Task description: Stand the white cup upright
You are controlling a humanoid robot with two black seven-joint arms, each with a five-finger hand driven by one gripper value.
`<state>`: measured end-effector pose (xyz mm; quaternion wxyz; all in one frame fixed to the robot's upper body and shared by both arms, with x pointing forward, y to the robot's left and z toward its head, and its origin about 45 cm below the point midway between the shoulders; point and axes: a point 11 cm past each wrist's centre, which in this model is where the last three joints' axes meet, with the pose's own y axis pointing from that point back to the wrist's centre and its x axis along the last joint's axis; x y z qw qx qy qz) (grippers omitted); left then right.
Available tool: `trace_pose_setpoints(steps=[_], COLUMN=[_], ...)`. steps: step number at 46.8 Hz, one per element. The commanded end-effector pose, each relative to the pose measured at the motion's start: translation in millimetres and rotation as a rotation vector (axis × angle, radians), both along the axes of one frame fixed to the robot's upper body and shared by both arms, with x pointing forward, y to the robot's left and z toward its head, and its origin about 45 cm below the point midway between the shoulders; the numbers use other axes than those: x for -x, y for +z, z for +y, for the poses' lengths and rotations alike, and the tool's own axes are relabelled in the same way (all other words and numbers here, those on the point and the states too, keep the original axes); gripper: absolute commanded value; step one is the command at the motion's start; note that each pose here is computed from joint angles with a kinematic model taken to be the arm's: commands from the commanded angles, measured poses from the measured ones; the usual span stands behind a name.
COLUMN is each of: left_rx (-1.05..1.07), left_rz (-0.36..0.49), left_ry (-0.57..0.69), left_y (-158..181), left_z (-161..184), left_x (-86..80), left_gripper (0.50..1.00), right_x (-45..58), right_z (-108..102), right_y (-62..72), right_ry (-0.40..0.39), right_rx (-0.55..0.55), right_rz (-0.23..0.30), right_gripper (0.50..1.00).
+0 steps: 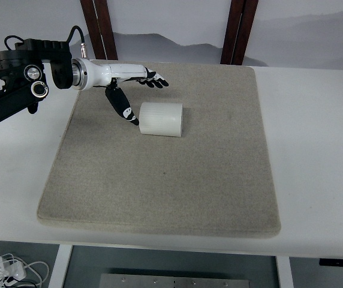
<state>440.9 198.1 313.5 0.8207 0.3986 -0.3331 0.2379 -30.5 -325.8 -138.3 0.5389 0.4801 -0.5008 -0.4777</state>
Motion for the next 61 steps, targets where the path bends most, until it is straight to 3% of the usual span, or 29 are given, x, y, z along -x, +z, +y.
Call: trace_pose_setpoints(steps=[1, 16, 61], left_rx=[-0.005, -0.061, -0.163], left_rz=[0.004, -0.023, -0.017], left_ry=[0.002, -0.041, -0.044], left_y=[-1.8, -14.6, -48.9], left_z=[-5.2, -32.0, -52.2], left_x=[-1.1, -5.4, -16.7], left_gripper=[0.979, 0.979, 0.949], right_x=[0.0, 0.0, 0.0], right_z=[0.0, 0.0, 0.0], right_y=[0.0, 0.0, 0.0], right_ry=[0.0, 0.0, 0.0], right_rx=[0.0, 0.0, 0.0], right_rz=[0.0, 0.0, 0.0], right_gripper=[0.952, 0.952, 0.952])
